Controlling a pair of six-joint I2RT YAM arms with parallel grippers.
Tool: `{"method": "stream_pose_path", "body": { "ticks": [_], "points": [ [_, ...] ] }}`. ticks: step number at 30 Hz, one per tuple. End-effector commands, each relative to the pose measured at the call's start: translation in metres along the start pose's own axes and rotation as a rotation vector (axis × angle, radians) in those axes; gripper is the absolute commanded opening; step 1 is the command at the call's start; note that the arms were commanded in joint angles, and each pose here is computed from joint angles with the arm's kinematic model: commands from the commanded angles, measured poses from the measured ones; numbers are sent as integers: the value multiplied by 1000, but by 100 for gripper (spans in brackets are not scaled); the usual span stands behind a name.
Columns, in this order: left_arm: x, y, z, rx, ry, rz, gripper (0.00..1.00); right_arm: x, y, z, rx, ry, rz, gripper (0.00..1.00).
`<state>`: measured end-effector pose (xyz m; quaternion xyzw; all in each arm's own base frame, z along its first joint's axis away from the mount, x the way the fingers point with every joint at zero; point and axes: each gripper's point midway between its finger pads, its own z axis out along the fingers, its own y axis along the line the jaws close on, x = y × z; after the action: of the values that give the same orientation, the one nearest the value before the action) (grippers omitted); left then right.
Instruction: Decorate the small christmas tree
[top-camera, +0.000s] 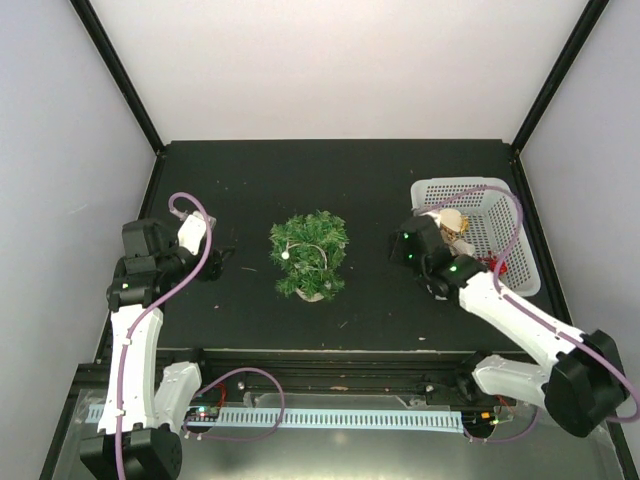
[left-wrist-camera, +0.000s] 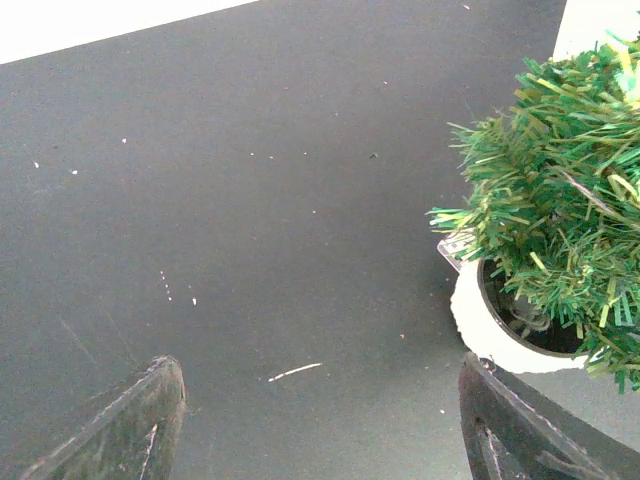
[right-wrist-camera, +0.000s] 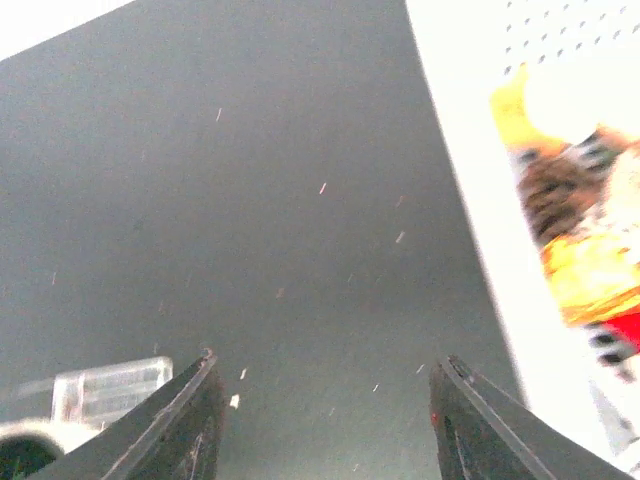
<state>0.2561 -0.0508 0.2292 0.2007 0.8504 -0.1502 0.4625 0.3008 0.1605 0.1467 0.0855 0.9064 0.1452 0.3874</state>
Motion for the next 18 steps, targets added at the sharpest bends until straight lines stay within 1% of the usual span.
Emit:
{"method": "stream_pose_path", "body": {
  "ticks": [1, 4, 7, 12, 18],
  "points": [
    [-5, 2, 1, 4, -16, -8, 76, -38, -40, -22, 153, -76, 16, 58],
    [-4, 2, 2, 8, -13, -13, 76, -36, -66, -25, 225, -36, 38, 59],
    [-4, 2, 2, 10, -11, -13, 76, -17, -82, -22, 250, 28, 43, 59],
    [-1, 3, 4, 14, -1, -17, 76, 22, -85, -22, 170, 118, 75, 61],
    [0, 3, 7, 26, 6, -23, 76, 50, -77, -36, 62, 191, 94, 63]
  ]
}}
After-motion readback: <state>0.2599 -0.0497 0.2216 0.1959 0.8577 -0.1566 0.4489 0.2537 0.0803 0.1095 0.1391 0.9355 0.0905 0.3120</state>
